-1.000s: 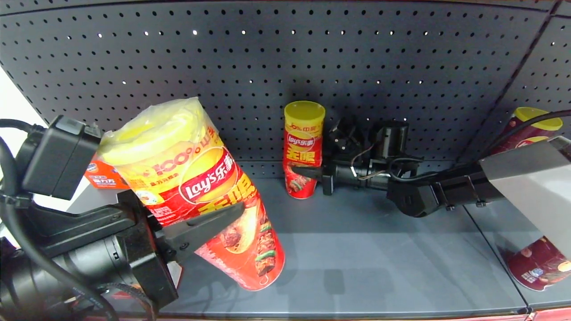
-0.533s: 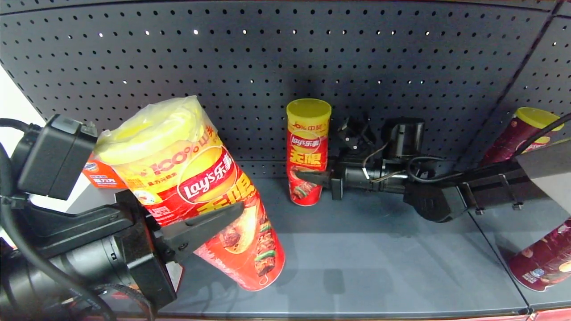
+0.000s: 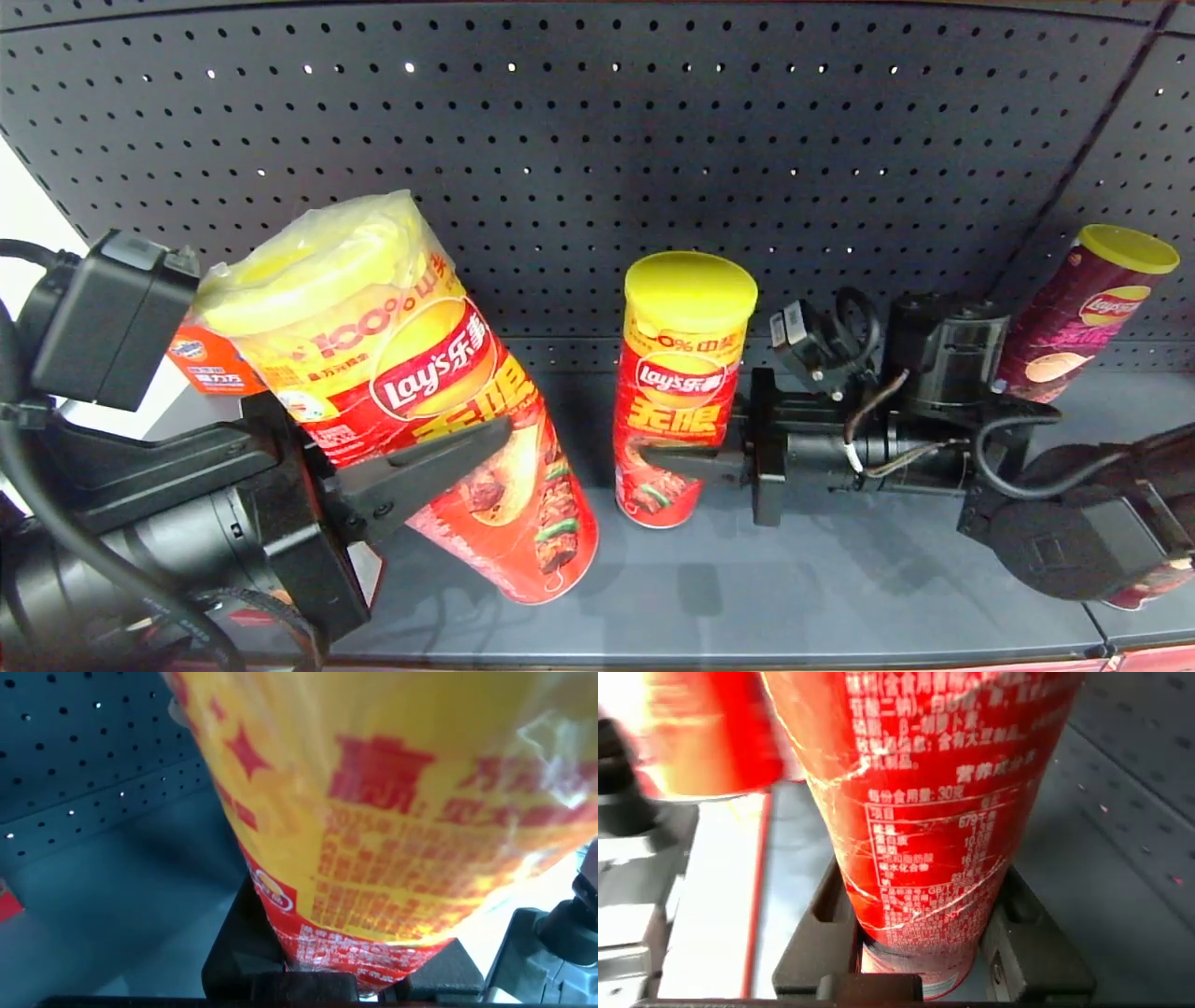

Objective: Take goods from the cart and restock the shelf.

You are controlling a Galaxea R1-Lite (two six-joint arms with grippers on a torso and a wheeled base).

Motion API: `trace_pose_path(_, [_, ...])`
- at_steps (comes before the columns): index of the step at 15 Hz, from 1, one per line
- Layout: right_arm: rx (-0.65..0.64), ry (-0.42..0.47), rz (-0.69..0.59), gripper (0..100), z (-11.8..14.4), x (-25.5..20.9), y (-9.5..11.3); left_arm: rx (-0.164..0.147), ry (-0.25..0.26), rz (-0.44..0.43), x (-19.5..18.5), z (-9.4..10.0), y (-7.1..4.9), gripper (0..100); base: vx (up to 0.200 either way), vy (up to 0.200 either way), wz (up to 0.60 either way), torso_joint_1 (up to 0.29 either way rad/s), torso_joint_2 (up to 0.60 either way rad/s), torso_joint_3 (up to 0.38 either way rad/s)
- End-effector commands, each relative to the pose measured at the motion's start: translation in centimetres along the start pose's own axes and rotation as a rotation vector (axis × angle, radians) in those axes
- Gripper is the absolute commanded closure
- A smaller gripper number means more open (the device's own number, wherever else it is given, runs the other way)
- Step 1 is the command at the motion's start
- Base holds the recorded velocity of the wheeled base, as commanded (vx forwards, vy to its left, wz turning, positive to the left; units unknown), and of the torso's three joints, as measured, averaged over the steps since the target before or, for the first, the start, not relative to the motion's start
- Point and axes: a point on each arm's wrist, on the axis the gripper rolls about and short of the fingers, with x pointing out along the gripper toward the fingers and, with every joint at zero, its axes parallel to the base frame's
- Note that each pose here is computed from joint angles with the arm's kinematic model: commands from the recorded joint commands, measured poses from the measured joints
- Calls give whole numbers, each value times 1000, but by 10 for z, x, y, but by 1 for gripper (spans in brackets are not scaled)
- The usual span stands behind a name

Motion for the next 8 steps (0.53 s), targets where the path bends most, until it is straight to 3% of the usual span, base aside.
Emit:
trace_pose_path(1, [3,-1,38,100,-5,-7,24,1,-10,1,5,4,1,100,0,0,0,0,0,0])
trace_pose_path(4, [22,20,40,100,-19,-13,30,6,-32,0,12,13,1,100,0,0,0,0,0,0])
trace_pose_path(8, [42,37,43,100,-36,-23,36,4,-22,-1,15,11,2,100,0,0,0,0,0,0])
